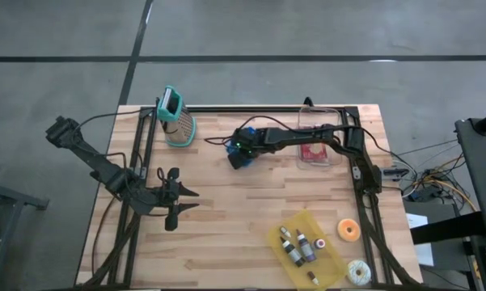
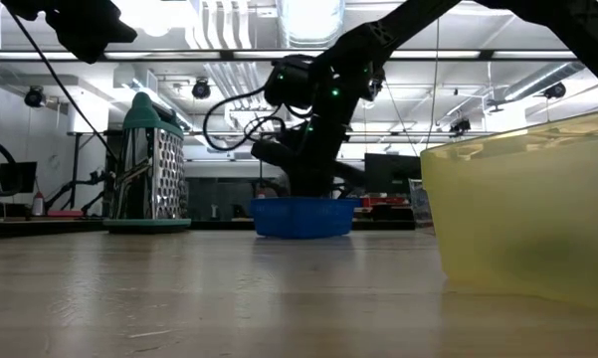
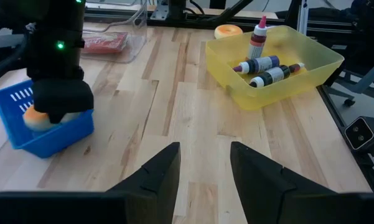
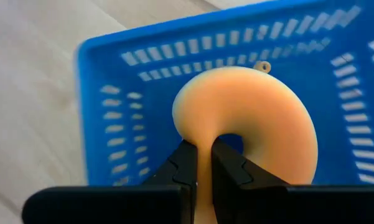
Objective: Pick & Place Food Item
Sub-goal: Put the top left orange donut into the blue bin
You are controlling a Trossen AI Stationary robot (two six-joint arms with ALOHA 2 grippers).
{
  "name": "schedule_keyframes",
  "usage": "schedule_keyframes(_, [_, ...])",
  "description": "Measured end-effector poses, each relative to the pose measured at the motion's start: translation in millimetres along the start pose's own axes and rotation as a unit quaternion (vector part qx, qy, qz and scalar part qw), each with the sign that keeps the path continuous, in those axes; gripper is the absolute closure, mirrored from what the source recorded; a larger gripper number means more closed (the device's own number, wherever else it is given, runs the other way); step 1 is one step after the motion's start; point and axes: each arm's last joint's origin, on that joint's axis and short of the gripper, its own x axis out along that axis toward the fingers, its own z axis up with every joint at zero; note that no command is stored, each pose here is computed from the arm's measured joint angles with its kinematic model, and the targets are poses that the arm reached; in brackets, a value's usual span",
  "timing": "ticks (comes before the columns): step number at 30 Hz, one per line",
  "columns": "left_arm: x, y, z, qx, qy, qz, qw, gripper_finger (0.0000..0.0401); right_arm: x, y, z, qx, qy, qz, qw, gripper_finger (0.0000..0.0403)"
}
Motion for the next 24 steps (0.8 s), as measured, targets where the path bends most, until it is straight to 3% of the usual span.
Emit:
schedule_keyframes(17, [0.0,0.0,0.0,-0.002,0.0,0.0,1.0,0.0252,2.4,-7.3,-8.1,0.007,0.031,-0.028,0.999,0.0382])
schedule_keyframes(24, [0.0,0.0,0.0,-0.002,0.0,0.0,1.0,0.0252,2.5,-7.6,-7.7,0.009,0.028,-0.031,0.999,0.0349])
